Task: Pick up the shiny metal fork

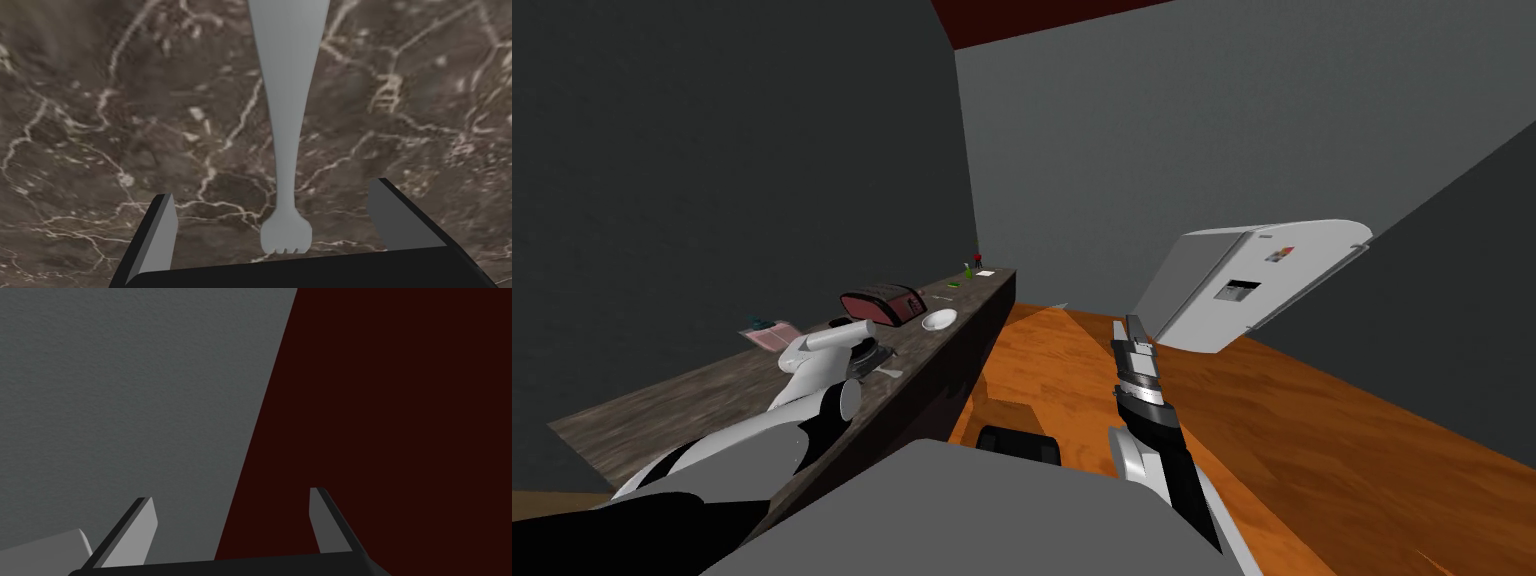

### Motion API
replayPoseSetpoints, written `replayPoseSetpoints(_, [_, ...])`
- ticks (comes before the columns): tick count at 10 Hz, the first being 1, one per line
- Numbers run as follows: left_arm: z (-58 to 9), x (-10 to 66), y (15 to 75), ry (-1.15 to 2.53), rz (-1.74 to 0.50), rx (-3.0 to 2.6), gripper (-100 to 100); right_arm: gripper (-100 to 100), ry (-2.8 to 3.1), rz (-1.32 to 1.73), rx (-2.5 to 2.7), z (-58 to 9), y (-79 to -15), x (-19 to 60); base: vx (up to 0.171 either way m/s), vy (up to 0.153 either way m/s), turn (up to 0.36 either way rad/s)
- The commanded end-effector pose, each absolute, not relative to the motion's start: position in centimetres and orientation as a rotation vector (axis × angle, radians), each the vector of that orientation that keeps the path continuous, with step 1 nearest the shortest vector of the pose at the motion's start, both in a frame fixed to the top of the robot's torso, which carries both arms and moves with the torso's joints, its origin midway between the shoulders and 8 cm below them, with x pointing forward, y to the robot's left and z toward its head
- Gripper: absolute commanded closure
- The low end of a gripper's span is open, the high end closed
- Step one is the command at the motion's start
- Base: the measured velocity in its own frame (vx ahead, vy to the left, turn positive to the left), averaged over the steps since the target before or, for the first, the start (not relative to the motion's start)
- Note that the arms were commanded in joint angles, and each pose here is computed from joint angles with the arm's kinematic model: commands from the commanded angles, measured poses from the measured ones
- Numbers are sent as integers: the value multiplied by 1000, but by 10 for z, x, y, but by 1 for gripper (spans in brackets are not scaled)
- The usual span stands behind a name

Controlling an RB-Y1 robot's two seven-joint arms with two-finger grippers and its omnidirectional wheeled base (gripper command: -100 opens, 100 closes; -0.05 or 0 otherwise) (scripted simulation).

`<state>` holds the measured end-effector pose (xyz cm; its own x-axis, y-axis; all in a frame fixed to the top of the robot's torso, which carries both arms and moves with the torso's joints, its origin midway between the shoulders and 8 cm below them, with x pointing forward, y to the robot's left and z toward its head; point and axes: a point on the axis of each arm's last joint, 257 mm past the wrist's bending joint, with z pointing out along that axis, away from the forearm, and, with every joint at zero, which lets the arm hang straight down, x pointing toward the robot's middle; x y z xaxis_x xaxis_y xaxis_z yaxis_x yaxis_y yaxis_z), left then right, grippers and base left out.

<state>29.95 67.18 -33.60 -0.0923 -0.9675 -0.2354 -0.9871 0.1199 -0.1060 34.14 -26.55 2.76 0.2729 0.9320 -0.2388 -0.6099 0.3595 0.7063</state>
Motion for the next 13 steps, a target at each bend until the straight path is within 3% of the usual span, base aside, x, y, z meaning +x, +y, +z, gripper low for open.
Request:
replayPoseSetpoints(1, [-339, 296, 675, 2149, 106, -1939, -100, 0, 706, 1108, 541, 28, -266, 341, 9, -18, 17])
replayPoseSetpoints(9, [-351, 250, 705, 2136, 98, -1970, -100, 0, 706, 1108, 541, 28, -266, 341, 21, -39, -63])
replayPoseSetpoints(10, [-351, 250, 705, 2136, 97, -1970, 100, 0, 706, 1108, 541, 28, -266, 341, 0, 0, 0])
replayPoseSetpoints(13, [-351, 249, 705, 2135, 98, -1972, 100, 0, 706, 1108, 541, 28, -266, 341, -1, 0, 4])
